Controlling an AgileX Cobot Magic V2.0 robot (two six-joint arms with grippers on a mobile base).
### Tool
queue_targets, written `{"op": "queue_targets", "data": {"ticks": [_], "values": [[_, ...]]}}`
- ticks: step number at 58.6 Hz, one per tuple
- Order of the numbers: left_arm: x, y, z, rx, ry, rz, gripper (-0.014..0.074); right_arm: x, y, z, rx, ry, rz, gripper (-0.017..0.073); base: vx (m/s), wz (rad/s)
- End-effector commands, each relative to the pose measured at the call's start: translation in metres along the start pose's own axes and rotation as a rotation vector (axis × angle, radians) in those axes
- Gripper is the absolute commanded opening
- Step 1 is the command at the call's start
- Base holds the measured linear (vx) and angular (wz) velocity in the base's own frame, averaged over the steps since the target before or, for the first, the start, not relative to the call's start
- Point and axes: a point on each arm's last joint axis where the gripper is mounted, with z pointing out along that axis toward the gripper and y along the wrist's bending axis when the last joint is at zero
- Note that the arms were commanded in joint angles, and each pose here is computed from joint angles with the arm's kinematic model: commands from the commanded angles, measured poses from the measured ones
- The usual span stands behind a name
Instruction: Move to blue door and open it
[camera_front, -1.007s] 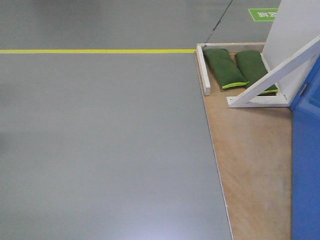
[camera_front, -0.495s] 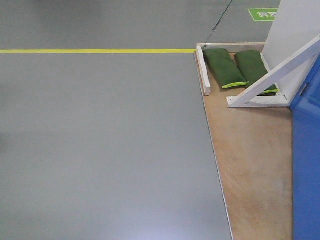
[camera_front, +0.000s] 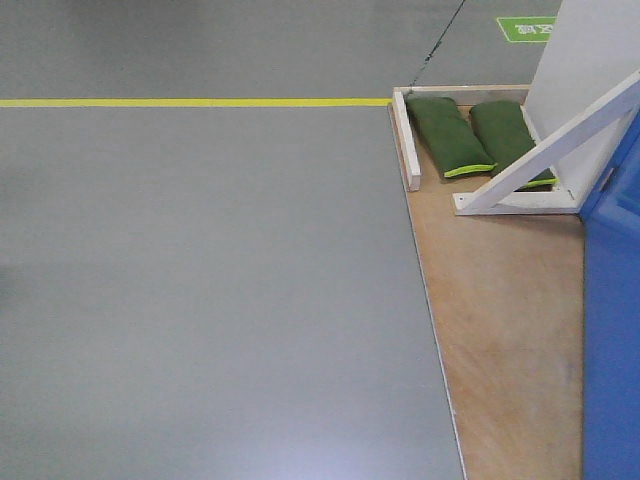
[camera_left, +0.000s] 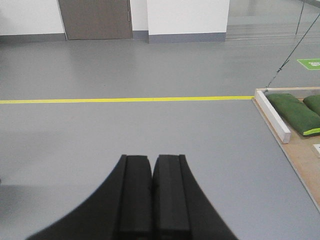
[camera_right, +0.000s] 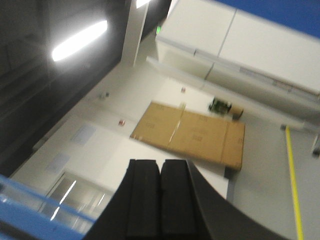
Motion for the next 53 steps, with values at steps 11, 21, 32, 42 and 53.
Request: {"op": "queue_targets", "data": {"ticks": [11, 21, 32, 42, 53], "values": [[-0.017, 0.0, -0.004, 0.003, -0.125, -0.01, 0.0073, 0.003, 0.023, -0.009, -0.054, 0.122, 0.005, 0.0008, 0.0, 0.0], [-0.017, 0.0, -0.004, 0.003, -0.125, -0.01, 0.0073, 0.015, 0.023, -0.013, -0.041, 0.262, 0.0, 0.0008, 0.0, 0.0], [-0.017, 0.0, -0.004, 0.003, -0.125, -0.01, 0.0073, 0.026, 0.026, -0.021, -0.04, 0.402, 0.013, 0.0008, 0.0, 0.0], [-0.017, 0.0, -0.004, 0.003, -0.125, -0.01, 0.0073, 0.041, 0.047, -0.056, -0.1, 0.691, 0.075, 0.0008, 0.0, 0.0], [-0.017, 0.0, -0.004, 0.003, -0.125, -0.01, 0.0073, 0.045, 0.06, -0.075, -0.157, 0.803, 0.128, 0.0008, 0.0, 0.0]]}}
